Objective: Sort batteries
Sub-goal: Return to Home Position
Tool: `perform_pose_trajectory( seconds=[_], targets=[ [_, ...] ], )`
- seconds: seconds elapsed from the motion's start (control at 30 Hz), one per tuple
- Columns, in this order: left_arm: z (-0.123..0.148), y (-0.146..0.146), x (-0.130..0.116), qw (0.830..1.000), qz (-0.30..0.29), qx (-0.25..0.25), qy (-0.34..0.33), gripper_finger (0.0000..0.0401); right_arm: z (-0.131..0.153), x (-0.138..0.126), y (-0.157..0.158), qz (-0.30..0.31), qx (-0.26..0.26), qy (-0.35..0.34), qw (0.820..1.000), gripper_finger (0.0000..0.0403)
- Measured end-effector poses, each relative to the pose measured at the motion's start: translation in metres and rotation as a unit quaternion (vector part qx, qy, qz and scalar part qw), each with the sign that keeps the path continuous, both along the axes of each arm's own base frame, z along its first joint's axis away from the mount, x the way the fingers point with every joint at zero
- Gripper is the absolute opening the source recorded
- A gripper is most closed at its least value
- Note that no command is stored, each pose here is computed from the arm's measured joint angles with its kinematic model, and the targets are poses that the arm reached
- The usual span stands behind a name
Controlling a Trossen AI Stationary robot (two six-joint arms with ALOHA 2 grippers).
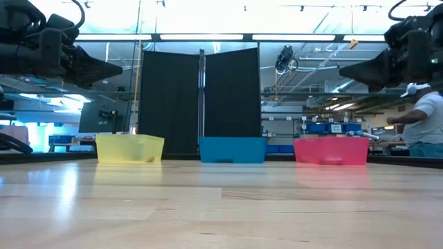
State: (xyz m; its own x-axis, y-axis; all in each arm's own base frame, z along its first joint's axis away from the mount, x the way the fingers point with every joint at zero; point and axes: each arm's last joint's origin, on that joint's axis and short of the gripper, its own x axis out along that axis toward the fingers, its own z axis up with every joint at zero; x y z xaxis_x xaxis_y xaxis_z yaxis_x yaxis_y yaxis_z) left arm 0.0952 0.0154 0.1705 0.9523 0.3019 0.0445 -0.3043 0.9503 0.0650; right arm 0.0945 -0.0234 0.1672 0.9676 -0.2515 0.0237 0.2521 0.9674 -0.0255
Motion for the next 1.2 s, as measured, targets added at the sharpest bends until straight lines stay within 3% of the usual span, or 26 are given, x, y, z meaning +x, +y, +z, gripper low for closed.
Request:
perform_pose_trajectory(
  seconds=[0.43, 1.2],
  targets=[
    [0.001, 0.004, -0.002, 0.997, 0.076, -0.019, -0.014, 0.0015, -0.005, 0.004, -0.006, -0.056, 0.023, 0.031, 0.998, 0.0018],
    [0.005, 0.004, -0.002, 0.996, 0.079, -0.015, -0.035, 0.0015, -0.010, 0.006, -0.009, -0.072, 0.027, 0.056, 0.995, 0.0019]
  ],
)
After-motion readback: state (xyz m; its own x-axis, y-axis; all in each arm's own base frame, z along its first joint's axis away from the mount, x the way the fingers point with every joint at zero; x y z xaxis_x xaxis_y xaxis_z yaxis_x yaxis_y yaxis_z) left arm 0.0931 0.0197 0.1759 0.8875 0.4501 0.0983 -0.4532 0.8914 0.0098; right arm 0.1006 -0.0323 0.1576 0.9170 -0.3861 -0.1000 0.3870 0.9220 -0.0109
